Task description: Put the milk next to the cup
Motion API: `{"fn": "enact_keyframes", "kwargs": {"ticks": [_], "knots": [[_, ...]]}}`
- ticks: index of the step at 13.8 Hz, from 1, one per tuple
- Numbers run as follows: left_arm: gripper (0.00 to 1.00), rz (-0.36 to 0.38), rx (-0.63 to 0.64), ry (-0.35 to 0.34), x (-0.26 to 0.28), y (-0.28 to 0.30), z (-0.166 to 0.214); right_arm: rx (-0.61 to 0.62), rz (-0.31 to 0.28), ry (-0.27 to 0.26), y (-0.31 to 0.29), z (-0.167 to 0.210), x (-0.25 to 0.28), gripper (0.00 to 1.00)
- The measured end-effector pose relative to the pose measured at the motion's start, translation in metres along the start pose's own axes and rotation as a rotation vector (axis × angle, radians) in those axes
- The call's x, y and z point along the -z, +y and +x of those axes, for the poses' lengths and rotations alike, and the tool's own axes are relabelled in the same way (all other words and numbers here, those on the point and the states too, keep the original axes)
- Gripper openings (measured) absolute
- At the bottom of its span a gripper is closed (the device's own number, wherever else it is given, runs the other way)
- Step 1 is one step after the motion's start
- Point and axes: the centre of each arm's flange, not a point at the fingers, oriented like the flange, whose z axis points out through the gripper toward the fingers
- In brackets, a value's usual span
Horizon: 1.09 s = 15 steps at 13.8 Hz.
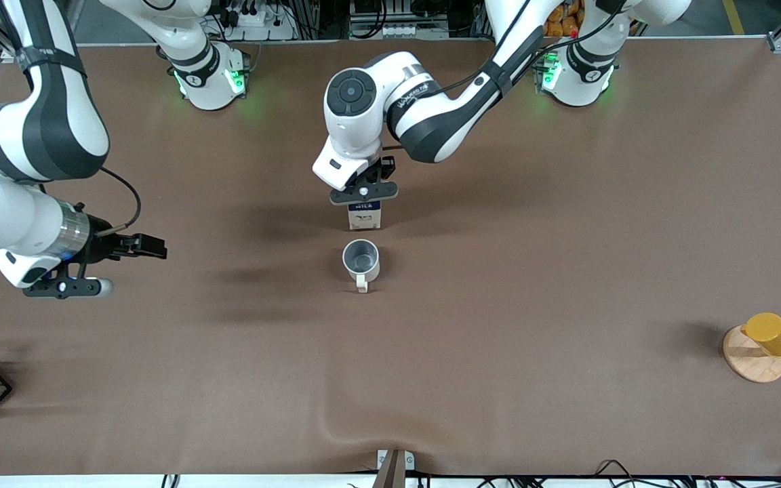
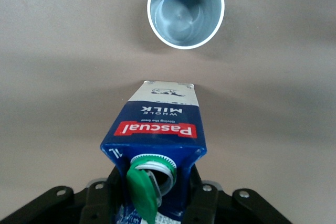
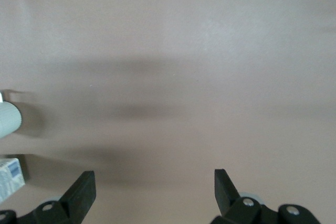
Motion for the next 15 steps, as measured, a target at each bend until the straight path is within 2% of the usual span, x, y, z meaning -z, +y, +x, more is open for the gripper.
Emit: {"fn": "enact_keyframes", "kwargs": {"ticks": [5,9,10,11,12,15], "knots": [[0.50,0.014,-0.019,0.000,-0.009,-0.004,0.010,0.052,-0.036,0.042,0.011,-0.022,0.046,1.00],[0.54,0.020,-0.061,-0.005,-0.015,-0.004,0.010,0.057,-0.061,0.032,0.022,-0.061,0.094,1.00],[0.62,0.023,-0.079,-0.008,-0.018,-0.004,0.011,0.055,-0.068,0.025,0.023,-0.072,0.106,1.00],[0.62,0.026,-0.089,-0.011,-0.021,-0.005,0.011,0.053,-0.073,0.018,0.026,-0.083,0.115,1.00],[0.67,0.029,-0.100,-0.013,-0.024,-0.005,0.012,0.057,-0.076,0.015,0.034,-0.091,0.124,1.00],[0.95,-0.004,-0.137,0.008,-0.021,-0.002,0.016,0.050,-0.065,0.005,0.073,-0.110,0.140,1.00]]}}
